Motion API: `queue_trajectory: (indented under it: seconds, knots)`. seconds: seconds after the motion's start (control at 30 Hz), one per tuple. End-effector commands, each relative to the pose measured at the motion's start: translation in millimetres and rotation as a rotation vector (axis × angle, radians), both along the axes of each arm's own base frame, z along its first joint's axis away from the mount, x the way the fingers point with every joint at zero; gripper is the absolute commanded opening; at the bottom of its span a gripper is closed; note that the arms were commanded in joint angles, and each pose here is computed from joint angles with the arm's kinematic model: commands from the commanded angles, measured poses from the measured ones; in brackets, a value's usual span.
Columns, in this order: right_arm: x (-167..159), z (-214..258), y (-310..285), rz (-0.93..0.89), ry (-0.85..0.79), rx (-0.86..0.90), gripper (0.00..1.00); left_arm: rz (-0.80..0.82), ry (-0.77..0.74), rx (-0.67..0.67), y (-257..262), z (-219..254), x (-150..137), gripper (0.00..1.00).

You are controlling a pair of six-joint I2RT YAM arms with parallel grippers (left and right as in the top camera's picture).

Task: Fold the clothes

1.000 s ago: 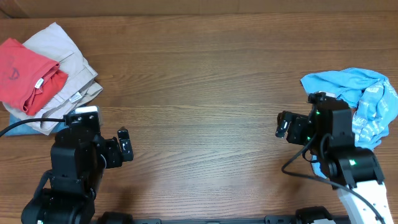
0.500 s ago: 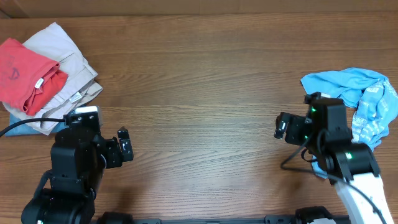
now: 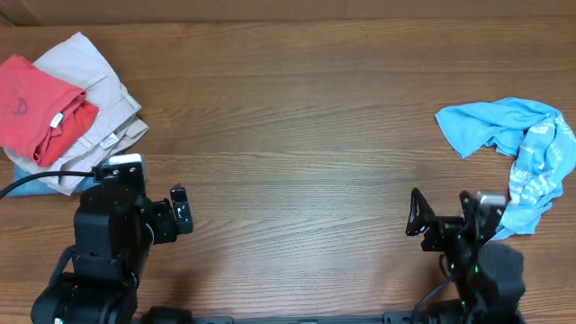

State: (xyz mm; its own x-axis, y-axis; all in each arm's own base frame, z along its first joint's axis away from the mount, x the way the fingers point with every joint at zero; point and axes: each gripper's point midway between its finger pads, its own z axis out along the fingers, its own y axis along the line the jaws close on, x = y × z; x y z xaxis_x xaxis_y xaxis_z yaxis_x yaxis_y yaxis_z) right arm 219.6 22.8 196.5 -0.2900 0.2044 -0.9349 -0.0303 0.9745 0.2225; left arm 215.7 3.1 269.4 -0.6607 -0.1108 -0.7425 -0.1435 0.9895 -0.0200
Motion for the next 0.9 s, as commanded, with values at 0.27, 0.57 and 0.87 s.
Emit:
queue_trajectory:
  seconds: [0.27, 0.57, 0.87]
  knots:
    - [14, 26, -8, -0.002, -0.332, -0.197, 1.00, 0.003, -0.010, 0.013, 2, 2, 0, 1.00]
    - [26, -18, 0, 0.050, -0.318, -0.233, 1.00, 0.003, -0.010, 0.013, 1, 2, 0, 1.00]
    - [26, -26, -2, 0.044, -0.281, -0.236, 1.00, 0.003, -0.010, 0.013, 1, 2, 0, 1.00]
